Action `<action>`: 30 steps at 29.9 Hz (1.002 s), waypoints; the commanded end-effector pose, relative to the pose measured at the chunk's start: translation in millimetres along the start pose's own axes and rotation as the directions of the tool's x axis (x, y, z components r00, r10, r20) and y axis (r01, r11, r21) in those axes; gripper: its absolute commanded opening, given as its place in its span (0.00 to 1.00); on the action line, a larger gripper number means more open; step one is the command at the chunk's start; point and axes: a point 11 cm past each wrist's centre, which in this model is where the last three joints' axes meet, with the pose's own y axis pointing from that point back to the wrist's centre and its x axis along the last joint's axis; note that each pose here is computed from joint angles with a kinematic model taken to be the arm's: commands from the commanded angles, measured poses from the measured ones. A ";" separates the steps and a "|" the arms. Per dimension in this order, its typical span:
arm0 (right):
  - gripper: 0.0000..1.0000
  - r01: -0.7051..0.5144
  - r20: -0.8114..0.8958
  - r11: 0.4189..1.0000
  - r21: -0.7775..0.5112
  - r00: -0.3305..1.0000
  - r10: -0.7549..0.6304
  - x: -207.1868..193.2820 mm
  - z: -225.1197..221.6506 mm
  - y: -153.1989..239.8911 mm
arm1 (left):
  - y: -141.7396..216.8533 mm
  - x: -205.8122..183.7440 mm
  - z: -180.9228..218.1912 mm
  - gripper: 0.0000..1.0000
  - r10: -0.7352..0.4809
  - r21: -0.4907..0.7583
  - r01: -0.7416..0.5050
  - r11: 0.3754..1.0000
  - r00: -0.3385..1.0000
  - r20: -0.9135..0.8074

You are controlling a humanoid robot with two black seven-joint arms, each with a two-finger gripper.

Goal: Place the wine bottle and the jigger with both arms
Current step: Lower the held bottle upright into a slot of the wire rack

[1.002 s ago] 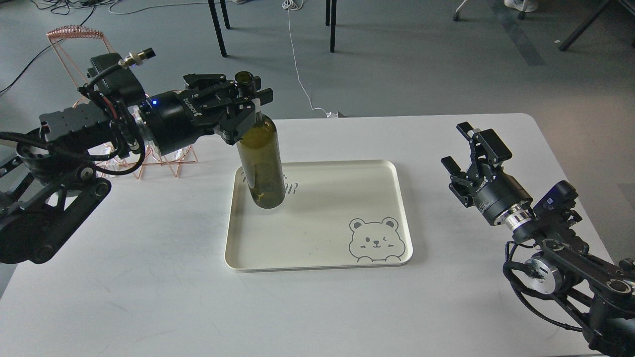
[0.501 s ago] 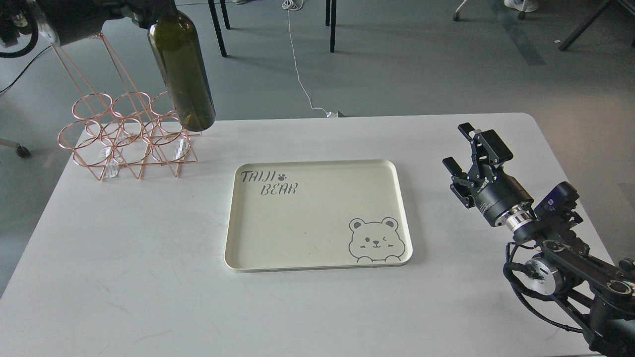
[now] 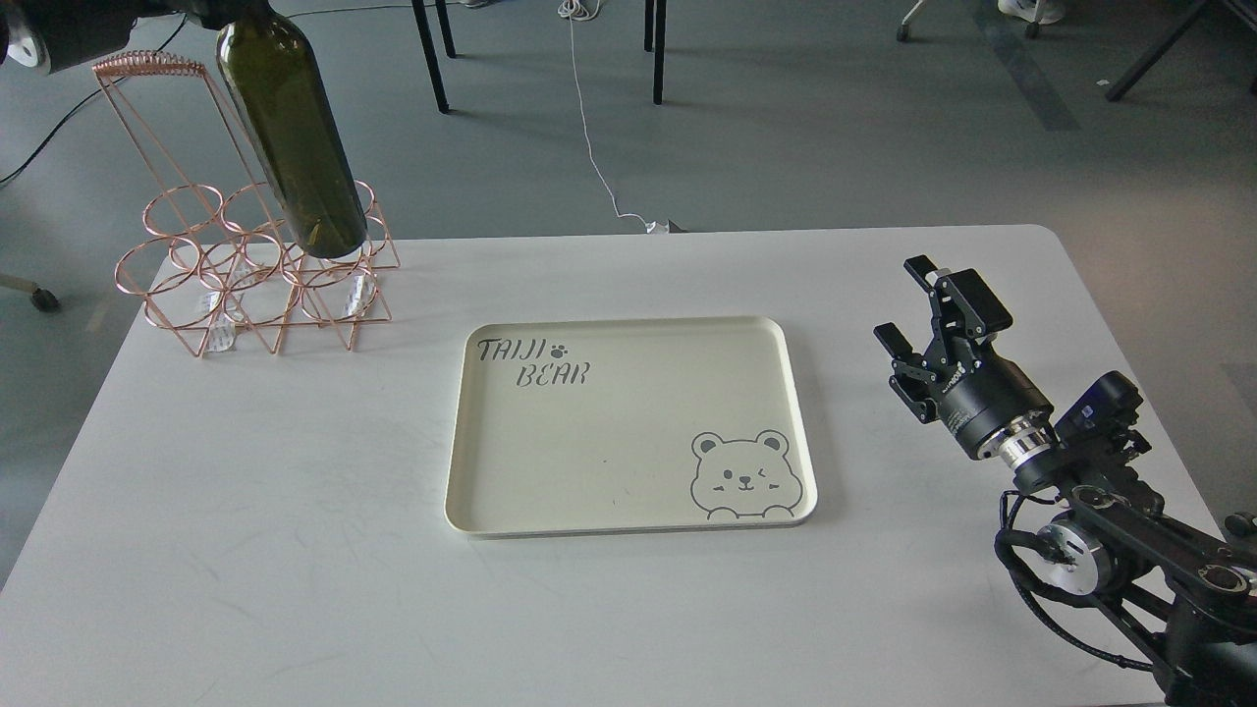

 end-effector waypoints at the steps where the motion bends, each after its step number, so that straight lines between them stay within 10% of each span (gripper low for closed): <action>1: 0.98 0.000 0.003 1.000 -0.003 1.000 0.000 -0.7 1.6 0.9 | -2.9 -4.5 -0.3 0.09 -0.005 0.001 0.005 1.000 1.000 -0.007; 30: 0.98 0.000 0.009 1.000 -0.005 1.000 0.000 -3.0 3.8 1.7 | -9.1 -37.7 -13.2 0.10 -0.040 0.041 0.041 0.998 0.999 -0.016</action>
